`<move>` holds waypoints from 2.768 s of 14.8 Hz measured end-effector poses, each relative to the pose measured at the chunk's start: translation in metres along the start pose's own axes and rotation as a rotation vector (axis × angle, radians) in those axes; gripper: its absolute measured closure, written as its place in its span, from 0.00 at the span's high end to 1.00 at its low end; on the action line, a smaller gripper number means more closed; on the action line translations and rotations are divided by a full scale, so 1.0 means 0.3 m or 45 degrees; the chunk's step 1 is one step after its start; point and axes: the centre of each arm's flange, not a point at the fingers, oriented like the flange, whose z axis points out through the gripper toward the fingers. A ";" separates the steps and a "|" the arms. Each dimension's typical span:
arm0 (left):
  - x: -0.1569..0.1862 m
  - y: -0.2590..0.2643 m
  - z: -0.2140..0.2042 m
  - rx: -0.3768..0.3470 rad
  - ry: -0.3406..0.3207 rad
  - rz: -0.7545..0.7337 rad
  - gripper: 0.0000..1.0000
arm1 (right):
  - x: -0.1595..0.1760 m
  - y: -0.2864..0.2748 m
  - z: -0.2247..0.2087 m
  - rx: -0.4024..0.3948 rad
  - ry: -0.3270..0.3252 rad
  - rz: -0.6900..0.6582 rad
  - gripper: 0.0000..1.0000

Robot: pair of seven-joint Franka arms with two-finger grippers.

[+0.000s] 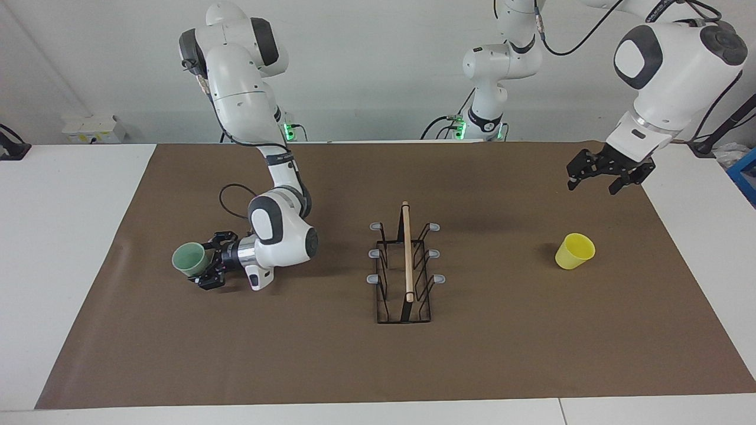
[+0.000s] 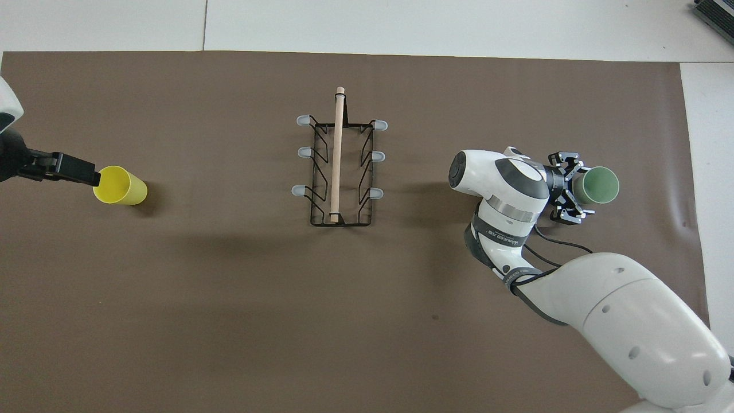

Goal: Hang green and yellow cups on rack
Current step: 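Grasp the green cup with the right gripper while the left gripper grasps the yellow cup, then lift the green cup with the right gripper toward the rack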

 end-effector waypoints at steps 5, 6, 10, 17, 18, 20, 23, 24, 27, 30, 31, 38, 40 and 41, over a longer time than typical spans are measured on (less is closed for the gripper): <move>0.065 -0.081 0.136 -0.051 -0.002 -0.152 1.00 | 0.016 -0.017 0.020 -0.013 0.008 -0.023 0.95; 0.074 -0.098 0.157 -0.056 -0.003 -0.192 1.00 | 0.020 -0.019 0.020 -0.018 0.008 -0.027 0.86; 0.104 -0.163 0.271 -0.084 -0.053 -0.336 1.00 | 0.015 -0.025 0.018 -0.042 -0.007 -0.034 0.68; 0.215 -0.356 0.516 -0.144 -0.136 -0.732 1.00 | -0.165 0.028 -0.189 0.114 0.339 0.304 0.68; 0.225 -0.383 0.539 -0.175 -0.134 -0.810 1.00 | -0.209 0.036 -0.223 0.146 0.404 0.343 0.68; 0.227 -0.448 0.564 -0.272 -0.120 -0.991 1.00 | -0.275 0.035 -0.276 0.203 0.517 0.397 0.68; 0.194 -0.550 0.581 -0.358 -0.123 -1.236 1.00 | -0.351 0.027 -0.356 0.297 0.754 0.476 0.68; 0.183 -0.573 0.594 -0.384 -0.121 -1.309 1.00 | -0.384 0.026 -0.380 0.313 0.823 0.507 0.68; 0.139 -0.639 0.637 -0.491 -0.144 -1.503 1.00 | -0.470 0.035 -0.435 0.364 1.054 0.597 0.68; 0.018 -0.753 0.678 -0.707 -0.190 -1.709 1.00 | -0.536 0.048 -0.479 0.441 1.294 0.686 0.68; -0.023 -0.769 0.695 -0.763 -0.210 -1.758 1.00 | -0.558 0.051 -0.503 0.465 1.378 0.714 0.68; -0.105 -0.725 0.730 -0.812 -0.292 -1.863 1.00 | -0.729 0.023 -0.682 0.538 1.909 0.878 0.68; -0.108 -0.712 0.745 -0.802 -0.328 -1.965 1.00 | -0.745 0.005 -0.696 0.520 2.088 0.887 0.68; -0.106 -0.710 0.751 -0.793 -0.341 -2.045 1.00 | -0.746 -0.005 -0.693 0.505 2.175 0.886 0.68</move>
